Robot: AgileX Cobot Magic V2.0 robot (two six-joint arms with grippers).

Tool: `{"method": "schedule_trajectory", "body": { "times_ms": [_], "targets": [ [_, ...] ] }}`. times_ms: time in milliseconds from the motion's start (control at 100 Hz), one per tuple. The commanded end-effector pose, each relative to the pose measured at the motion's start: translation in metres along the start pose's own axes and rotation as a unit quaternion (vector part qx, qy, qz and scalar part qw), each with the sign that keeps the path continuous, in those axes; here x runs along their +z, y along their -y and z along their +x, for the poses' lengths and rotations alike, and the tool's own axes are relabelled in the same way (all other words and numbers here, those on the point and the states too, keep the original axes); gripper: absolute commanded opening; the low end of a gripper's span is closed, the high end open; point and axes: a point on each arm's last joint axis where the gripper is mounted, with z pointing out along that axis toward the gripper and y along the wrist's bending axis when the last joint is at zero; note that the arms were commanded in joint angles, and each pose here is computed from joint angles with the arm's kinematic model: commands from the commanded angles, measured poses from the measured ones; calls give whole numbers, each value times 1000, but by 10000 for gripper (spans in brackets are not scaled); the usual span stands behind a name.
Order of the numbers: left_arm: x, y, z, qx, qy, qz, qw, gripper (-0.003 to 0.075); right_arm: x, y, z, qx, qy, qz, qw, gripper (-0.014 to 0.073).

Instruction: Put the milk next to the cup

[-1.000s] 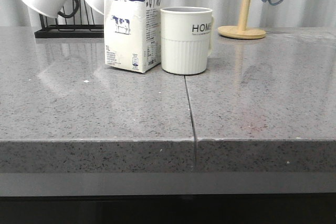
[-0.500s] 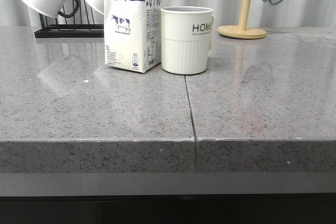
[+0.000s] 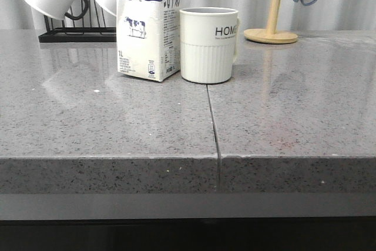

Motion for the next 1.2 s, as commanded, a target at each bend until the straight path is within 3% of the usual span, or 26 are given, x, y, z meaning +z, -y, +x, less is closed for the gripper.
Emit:
{"method": "schedule_trajectory", "body": {
  "times_ms": [0, 190, 390, 580, 1190],
  "targets": [
    [0, 1, 6, -3, 32, -2, 999, -20, 1, 1, -13, -5, 58, 7, 998, -67],
    [0, 1, 6, -3, 32, -2, 999, -20, 7, 14, 4, -3, 101, 90, 991, -67],
    [0, 1, 6, -3, 32, -2, 999, -20, 6, 29, 44, -10, 122, 185, 975, -67],
    [0, 1, 6, -3, 32, -2, 999, -20, 1, 30, 77, 13, 106, 200, 974, -67],
    [0, 1, 6, -3, 32, -2, 999, -20, -3, 28, 79, 11, 112, 202, 973, -67]
  ]
}}
